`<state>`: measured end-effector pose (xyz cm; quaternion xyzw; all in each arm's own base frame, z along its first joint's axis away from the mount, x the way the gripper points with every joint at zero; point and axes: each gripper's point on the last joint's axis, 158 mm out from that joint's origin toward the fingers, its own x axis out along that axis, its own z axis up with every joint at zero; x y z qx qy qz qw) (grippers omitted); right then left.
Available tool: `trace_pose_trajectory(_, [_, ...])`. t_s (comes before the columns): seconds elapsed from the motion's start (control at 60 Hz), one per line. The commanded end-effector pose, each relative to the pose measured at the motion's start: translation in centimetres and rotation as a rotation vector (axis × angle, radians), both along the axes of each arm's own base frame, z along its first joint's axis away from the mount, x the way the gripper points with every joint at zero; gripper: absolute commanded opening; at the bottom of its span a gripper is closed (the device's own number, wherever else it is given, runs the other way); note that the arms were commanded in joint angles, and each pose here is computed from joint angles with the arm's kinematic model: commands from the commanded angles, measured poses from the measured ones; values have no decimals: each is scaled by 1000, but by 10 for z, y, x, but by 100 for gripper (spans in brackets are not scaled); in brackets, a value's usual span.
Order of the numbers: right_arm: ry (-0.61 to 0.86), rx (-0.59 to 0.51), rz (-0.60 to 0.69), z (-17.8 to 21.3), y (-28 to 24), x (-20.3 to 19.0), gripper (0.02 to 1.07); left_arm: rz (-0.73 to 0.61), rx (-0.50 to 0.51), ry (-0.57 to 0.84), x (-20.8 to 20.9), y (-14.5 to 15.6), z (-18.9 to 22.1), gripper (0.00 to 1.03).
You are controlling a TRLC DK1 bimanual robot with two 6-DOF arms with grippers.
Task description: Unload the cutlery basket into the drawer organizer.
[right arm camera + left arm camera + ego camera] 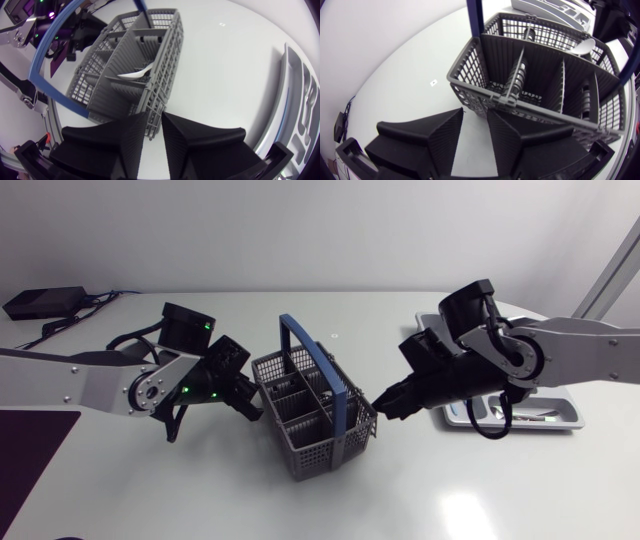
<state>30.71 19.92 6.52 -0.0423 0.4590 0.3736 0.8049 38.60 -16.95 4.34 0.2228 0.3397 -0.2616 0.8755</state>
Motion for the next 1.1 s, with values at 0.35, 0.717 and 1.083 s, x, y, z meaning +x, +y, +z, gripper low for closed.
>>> trace_pose_trajectory(0.35, [95, -15, 184, -10, 49, -88, 29, 62, -7, -35, 46, 19, 3, 37])
trace_pose_trajectory(0.717, [-47, -47, 56, 12, 16, -39, 30, 3, 3, -90, -24, 38, 51, 37])
trace_pose_trajectory(1.083, [-86, -29, -8, 17, 12, 8, 35, -259, 38, -49, -140, 6, 70, 37])
